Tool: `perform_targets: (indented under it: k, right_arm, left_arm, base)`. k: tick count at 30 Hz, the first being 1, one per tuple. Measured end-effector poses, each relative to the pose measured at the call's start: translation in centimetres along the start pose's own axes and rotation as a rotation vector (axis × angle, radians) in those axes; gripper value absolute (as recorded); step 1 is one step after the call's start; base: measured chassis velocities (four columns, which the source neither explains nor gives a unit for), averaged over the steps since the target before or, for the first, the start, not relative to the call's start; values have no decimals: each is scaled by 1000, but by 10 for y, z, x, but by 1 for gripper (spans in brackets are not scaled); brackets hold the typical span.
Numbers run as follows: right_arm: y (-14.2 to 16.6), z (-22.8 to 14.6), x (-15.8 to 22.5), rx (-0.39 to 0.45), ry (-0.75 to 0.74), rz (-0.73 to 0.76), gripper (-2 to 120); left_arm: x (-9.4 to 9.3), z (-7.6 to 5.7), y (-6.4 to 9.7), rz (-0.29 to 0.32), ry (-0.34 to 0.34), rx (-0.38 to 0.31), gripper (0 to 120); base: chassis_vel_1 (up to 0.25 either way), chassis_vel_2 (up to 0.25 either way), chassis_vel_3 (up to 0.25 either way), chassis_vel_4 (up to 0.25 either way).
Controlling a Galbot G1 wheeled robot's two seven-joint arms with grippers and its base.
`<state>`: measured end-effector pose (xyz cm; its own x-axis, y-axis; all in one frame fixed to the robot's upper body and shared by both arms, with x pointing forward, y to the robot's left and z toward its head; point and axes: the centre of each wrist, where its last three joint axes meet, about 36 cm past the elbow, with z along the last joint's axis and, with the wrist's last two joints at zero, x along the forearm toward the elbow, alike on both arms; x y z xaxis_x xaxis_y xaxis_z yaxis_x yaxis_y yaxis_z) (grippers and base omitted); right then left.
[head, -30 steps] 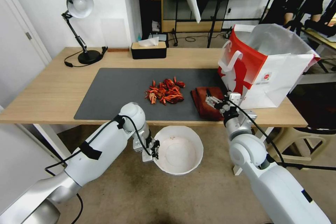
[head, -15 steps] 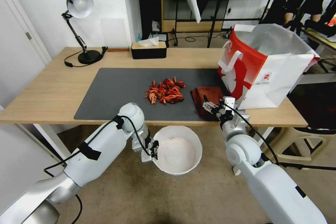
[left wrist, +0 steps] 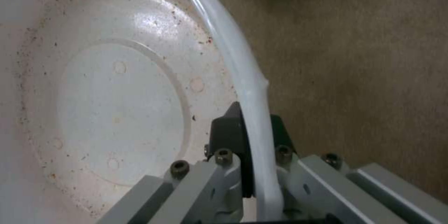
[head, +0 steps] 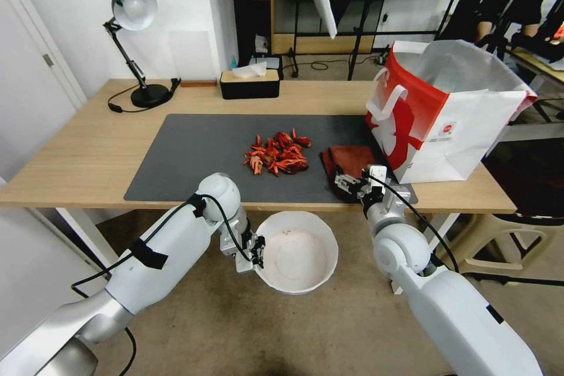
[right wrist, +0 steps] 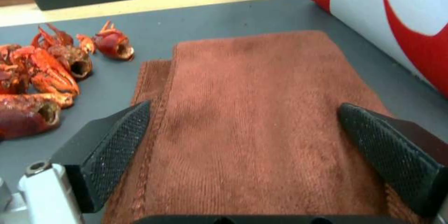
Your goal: Sweep shrimp from table into container with towel, then put container into takeout bag.
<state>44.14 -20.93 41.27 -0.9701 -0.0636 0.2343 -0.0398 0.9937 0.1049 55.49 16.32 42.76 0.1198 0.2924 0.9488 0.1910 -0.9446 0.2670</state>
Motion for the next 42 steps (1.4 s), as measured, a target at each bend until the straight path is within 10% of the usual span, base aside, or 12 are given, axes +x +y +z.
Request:
perform_targets:
  k: [17, 42]
  right_arm:
    - [-1, 7, -1, 18, 14, 12, 98]
    - [-3, 1, 6, 30, 14, 20, 8]
  left_arm:
    - [-2, 0, -3, -10, -11, 8, 0]
    - [0, 0, -2, -21, -13, 7, 0]
  base:
    - [0, 0, 0, 0]
    - [0, 0, 0, 0]
